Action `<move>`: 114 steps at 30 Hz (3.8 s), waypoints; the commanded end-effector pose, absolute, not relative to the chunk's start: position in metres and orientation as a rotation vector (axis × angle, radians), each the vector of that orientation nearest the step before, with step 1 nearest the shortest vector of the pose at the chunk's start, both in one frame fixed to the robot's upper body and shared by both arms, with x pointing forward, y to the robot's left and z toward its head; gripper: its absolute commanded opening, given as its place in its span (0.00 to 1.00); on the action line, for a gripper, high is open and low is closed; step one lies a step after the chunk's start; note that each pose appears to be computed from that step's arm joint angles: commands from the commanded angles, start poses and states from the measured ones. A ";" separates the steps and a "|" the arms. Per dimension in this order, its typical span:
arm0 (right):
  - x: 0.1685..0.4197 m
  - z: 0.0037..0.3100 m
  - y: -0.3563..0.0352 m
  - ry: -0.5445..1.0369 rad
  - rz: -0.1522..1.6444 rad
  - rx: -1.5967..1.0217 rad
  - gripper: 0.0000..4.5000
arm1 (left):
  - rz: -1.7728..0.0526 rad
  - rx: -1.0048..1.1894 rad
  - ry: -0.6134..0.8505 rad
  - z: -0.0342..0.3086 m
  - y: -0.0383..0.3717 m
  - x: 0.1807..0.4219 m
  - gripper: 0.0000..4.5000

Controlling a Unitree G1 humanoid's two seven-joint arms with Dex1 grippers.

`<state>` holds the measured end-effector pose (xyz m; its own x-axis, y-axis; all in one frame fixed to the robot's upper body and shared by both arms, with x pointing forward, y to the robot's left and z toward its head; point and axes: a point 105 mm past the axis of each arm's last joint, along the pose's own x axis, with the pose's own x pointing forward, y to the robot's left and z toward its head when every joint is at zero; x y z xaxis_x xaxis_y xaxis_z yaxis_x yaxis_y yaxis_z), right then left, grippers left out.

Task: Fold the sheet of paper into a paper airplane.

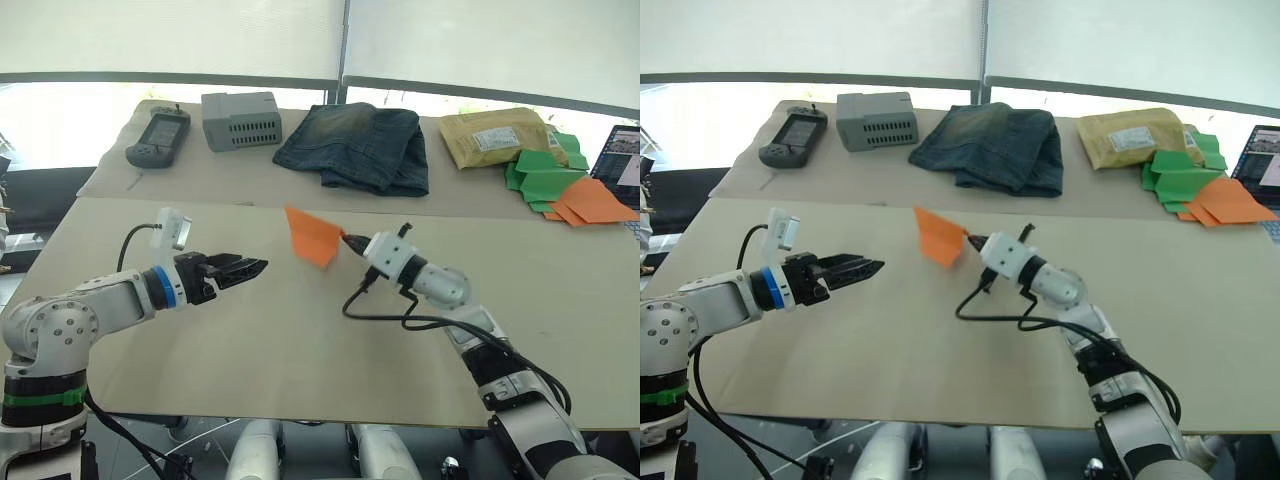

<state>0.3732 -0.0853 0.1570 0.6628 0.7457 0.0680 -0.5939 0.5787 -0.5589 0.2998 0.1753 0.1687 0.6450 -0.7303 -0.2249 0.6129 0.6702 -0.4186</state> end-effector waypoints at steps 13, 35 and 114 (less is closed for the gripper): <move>0.286 0.155 -0.115 0.557 1.199 0.466 0.01 | -0.802 -0.301 0.340 0.177 0.176 0.305 1.00; 0.320 0.106 -0.156 0.639 1.000 0.244 0.20 | -0.980 -0.252 0.329 0.181 0.149 0.297 1.00; 0.282 0.097 -0.067 0.155 1.016 -0.260 0.00 | -1.231 -0.030 0.356 0.134 0.059 0.334 0.00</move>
